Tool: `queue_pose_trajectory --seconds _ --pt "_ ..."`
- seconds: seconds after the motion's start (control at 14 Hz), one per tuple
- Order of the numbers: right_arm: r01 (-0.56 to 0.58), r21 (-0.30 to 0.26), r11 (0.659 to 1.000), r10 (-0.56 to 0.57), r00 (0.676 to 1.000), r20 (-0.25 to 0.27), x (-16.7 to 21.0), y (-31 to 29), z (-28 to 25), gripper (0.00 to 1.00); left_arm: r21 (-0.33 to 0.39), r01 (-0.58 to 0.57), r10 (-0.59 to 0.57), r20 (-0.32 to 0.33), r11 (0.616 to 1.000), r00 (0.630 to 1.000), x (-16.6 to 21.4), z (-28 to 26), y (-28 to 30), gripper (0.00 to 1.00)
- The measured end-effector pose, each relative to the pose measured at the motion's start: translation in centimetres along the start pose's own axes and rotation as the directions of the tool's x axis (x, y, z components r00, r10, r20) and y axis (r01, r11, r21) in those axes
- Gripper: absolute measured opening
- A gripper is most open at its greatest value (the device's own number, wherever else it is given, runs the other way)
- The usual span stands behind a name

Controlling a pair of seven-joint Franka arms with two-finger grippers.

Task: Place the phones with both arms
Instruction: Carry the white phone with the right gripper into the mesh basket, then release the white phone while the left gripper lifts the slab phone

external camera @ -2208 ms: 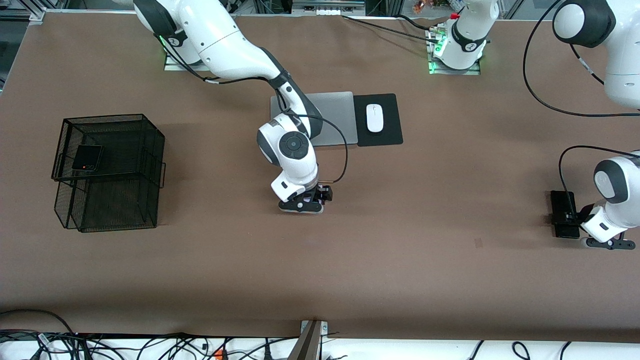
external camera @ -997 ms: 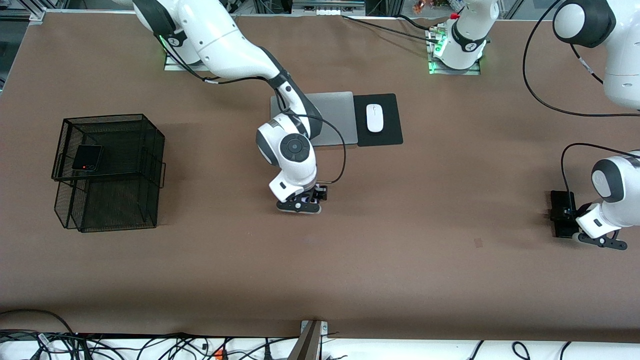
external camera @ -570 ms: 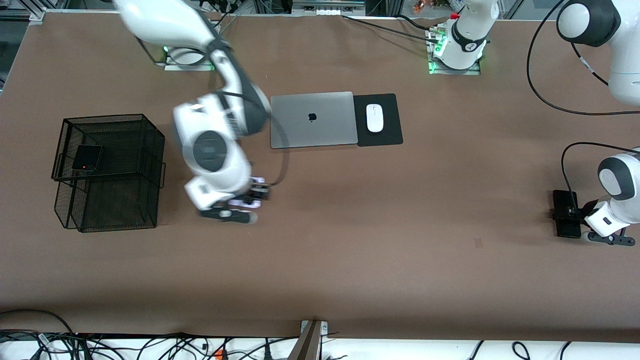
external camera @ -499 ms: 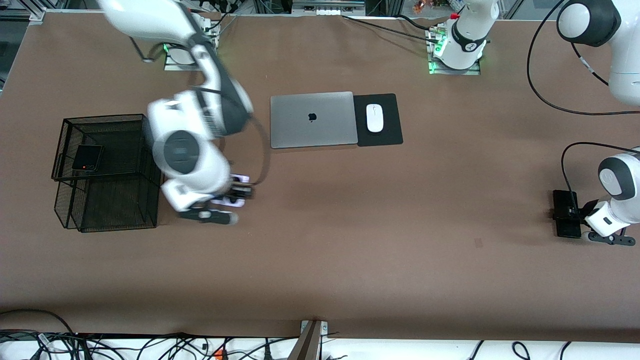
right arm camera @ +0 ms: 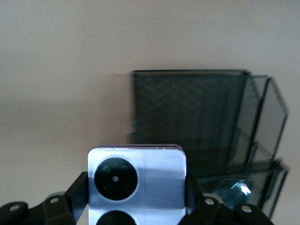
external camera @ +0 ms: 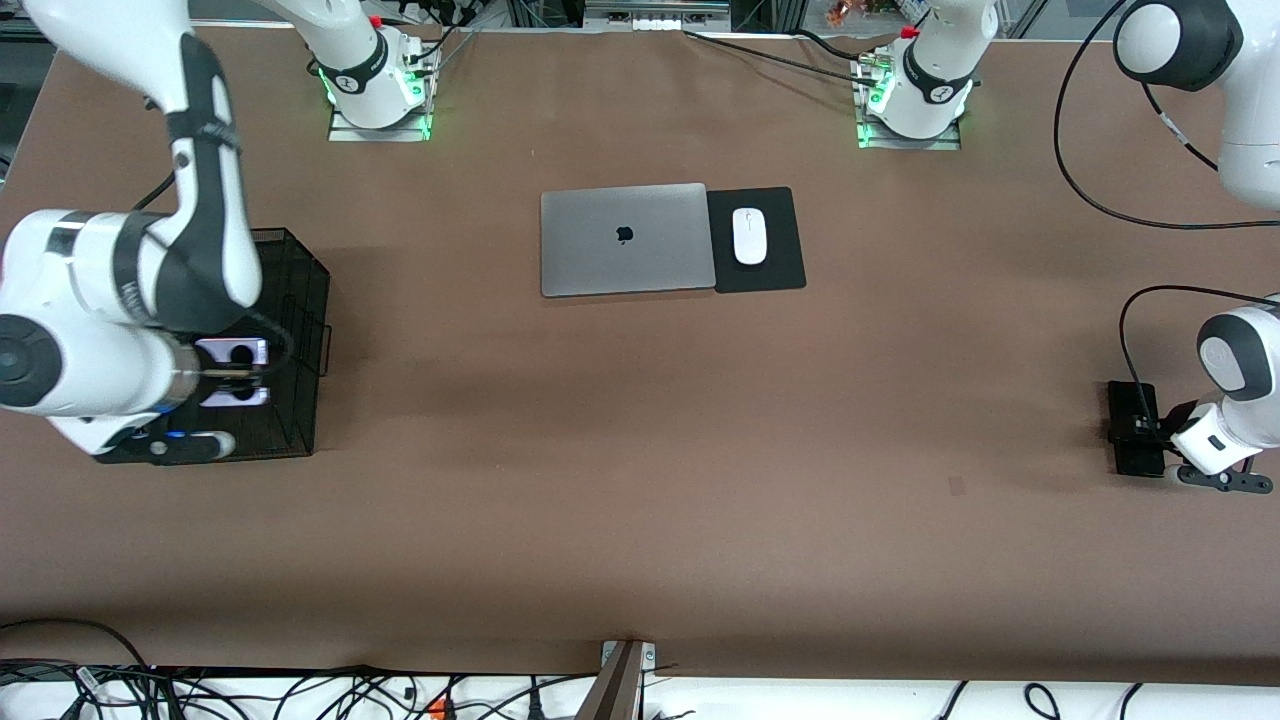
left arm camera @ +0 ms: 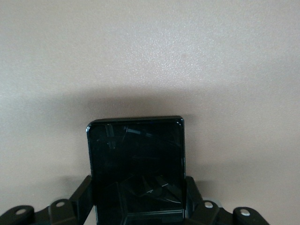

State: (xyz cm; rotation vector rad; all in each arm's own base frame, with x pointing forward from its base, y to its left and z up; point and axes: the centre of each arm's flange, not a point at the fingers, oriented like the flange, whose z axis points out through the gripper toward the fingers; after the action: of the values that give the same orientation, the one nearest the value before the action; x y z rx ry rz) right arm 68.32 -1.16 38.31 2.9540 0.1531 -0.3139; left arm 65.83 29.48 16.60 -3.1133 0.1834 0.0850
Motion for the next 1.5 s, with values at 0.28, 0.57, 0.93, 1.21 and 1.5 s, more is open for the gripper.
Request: queue_pose_trajectory --seconds 0.28,0.57,0.93,1.21,1.5 --pt "0.071 0.046 0.996 -0.07 0.997 -0.035 -0.3 8.2 7.8 0.84 0.0 0.0 0.0 0.0 1.0 1.0 0.0 0.0 0.0 0.8" --pt "0.042 0.126 0.991 -0.033 0.997 -0.071 -0.2 9.1 9.0 0.84 -0.001 -0.005 0.005 0.002 1.0 1.0 0.2 -0.1 0.3 0.8" --pt "0.02 0.166 0.986 -0.006 0.996 -0.083 -0.6 11.4 13.6 0.84 0.007 -0.03 0.03 -0.003 1.0 1.0 2.1 -3.1 1.6 0.8" --pt "0.007 0.175 0.985 0.005 0.998 -0.067 -1.0 12.0 14.7 0.84 0.014 -0.045 0.045 -0.009 0.999 0.999 2.8 -5.0 2.8 0.8" --pt "-0.004 0.195 0.981 0.02 0.996 -0.084 -0.9 11.9 14.6 0.89 0.012 0.009 -0.009 -0.01 1.0 1.0 4.3 -5.1 5.8 0.8"
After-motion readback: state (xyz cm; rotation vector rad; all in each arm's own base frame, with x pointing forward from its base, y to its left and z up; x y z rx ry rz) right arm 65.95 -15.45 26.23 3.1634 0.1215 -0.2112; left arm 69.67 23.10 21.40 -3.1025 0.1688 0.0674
